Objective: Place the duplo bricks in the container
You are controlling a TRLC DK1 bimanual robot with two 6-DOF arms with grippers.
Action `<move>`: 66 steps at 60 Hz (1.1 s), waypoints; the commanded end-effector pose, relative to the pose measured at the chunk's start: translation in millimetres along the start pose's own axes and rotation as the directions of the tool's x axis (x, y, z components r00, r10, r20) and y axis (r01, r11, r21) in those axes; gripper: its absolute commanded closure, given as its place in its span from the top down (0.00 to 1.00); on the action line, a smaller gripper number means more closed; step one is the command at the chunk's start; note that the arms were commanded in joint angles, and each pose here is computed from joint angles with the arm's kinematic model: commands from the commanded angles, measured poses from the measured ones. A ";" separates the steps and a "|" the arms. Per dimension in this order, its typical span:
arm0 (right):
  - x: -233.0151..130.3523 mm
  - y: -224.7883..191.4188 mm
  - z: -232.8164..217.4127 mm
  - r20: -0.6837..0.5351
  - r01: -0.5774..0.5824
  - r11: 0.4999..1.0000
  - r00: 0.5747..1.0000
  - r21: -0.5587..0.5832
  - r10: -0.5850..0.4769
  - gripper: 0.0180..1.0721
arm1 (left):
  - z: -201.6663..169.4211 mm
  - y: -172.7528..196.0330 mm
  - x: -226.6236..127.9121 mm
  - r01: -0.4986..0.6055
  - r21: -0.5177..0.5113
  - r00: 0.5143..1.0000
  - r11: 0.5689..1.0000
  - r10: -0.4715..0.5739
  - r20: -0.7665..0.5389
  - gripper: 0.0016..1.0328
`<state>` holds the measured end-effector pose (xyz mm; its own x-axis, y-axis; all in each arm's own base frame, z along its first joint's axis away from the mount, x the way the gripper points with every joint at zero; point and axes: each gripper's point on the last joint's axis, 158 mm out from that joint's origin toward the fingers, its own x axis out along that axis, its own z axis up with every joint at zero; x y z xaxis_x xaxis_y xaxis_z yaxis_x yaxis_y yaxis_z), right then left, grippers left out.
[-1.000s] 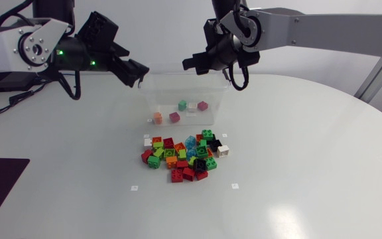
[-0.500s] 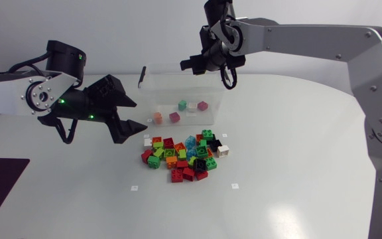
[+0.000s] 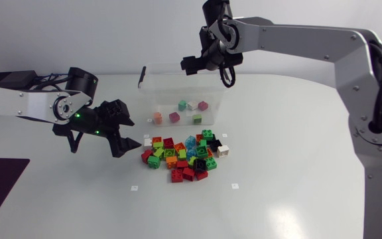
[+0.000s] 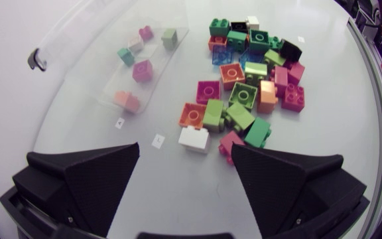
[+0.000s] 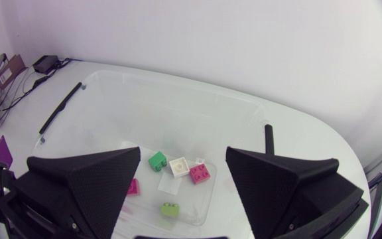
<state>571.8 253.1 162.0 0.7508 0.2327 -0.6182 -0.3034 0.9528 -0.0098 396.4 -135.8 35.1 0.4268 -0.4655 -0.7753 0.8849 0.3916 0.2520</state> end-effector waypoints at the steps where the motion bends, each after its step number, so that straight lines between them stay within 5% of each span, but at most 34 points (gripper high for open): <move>1: -32.2 -1.9 16.5 0.043 0.002 1.000 0.999 0.028 -0.003 0.95 | -14.7 6.8 13.1 0.014 0.035 1.000 0.999 -0.013 -0.021 0.93; 29: -115.7 -27.8 -26.8 0.071 -0.005 1.000 0.997 0.021 0.004 0.95 | -18.2 15.7 56.7 0.104 0.101 0.995 0.989 -0.102 -0.019 0.92; 52: -116.7 -49.0 -140.3 -0.057 -0.004 0.999 0.998 0.031 0.006 0.95 | -11.8 -14.2 67.2 0.211 0.138 0.978 0.968 -0.209 -0.024 0.91; 66: -109.4 -35.6 -182.9 -0.135 -0.026 0.999 0.990 0.020 0.028 0.95 | -9.6 -18.3 79.8 0.235 0.078 0.972 0.969 -0.234 -0.031 0.79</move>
<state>400.6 152.6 92.3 0.6636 0.2177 -0.7157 -0.2940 0.9556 0.0180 408.9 -168.2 -31.5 0.2207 -0.5134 -0.8293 0.9710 0.1958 0.1373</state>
